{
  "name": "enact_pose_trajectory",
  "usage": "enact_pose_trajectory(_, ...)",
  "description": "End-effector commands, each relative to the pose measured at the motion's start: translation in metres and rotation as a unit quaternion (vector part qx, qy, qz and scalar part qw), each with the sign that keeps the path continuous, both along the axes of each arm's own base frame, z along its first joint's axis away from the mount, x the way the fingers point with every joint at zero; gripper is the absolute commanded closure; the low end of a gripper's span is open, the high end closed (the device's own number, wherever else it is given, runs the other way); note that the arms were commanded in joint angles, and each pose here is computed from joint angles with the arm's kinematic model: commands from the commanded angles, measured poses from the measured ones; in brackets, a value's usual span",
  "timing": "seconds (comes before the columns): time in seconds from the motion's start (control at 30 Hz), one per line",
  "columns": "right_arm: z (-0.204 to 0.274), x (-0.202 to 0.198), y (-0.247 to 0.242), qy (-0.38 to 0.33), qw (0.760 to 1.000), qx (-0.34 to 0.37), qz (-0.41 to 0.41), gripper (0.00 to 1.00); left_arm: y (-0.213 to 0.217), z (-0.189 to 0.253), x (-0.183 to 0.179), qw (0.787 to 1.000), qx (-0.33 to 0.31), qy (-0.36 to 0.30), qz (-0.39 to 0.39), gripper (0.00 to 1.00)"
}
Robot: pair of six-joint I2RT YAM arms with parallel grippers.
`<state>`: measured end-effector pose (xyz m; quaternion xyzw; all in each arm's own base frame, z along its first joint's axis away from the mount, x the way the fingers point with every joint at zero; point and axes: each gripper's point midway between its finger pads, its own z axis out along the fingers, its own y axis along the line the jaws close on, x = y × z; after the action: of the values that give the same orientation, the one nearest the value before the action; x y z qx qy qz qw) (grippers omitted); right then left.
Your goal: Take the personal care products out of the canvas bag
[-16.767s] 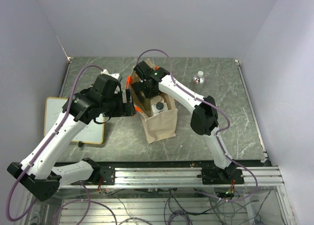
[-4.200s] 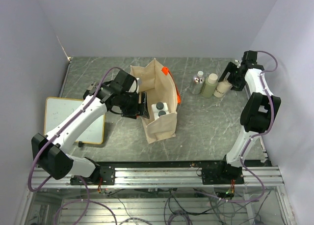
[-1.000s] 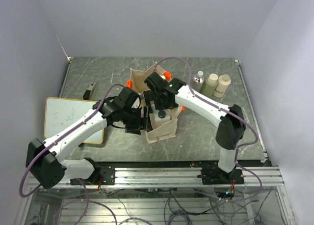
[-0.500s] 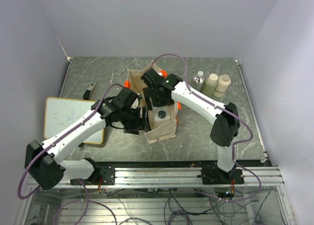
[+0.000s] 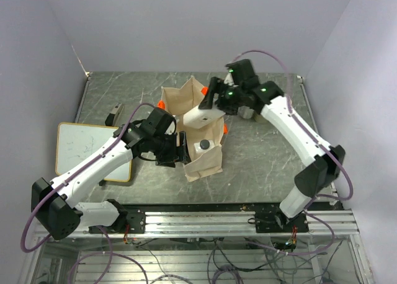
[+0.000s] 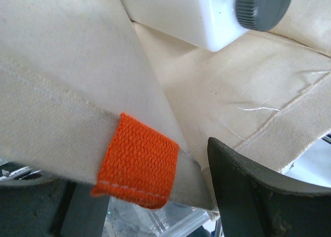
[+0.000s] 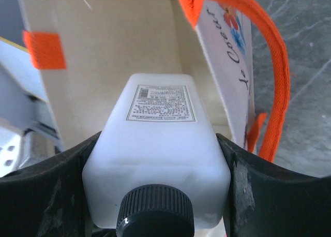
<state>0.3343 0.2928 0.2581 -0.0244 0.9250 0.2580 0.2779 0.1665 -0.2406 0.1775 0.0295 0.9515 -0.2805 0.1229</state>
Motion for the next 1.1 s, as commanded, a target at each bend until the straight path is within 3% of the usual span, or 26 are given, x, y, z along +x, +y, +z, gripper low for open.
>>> enact_pose_trajectory(0.0,0.090,-0.003,0.000,-0.037,0.972,0.230,0.025,1.00,-0.003,0.007,-0.006,1.000,-0.006,-0.002,-0.013,0.21)
enact_pose_trajectory(0.27,0.175,0.000,-0.062,-0.098,0.917,0.385,-0.015,1.00,-0.001,0.009,-0.002,0.999,0.016,-0.007,-0.035,0.21)
enact_pose_trajectory(0.43,0.195,0.007,-0.107,-0.143,0.905,0.394,-0.074,1.00,-0.005,0.008,-0.003,0.999,0.002,-0.006,-0.034,0.22)
enact_pose_trajectory(0.57,0.169,0.018,-0.151,-0.181,0.929,0.278,-0.166,1.00,-0.009,0.013,-0.003,0.999,-0.014,-0.011,-0.034,0.21)
enact_pose_trajectory(0.7,0.110,0.016,-0.191,-0.157,0.951,0.130,-0.232,1.00,-0.013,0.019,0.000,0.999,-0.027,-0.019,-0.032,0.21)
enact_pose_trajectory(0.8,0.065,0.011,-0.211,-0.127,0.962,0.038,-0.239,1.00,-0.013,0.019,0.002,0.999,-0.023,-0.019,-0.032,0.21)
enact_pose_trajectory(0.93,-0.001,0.007,-0.228,-0.026,0.975,-0.082,-0.205,1.00,-0.012,0.018,0.003,0.999,-0.012,-0.020,-0.035,0.21)
enact_pose_trajectory(1.07,-0.029,0.019,-0.244,0.012,0.969,-0.153,-0.193,1.00,-0.010,0.018,0.004,0.999,-0.005,-0.021,-0.037,0.21)
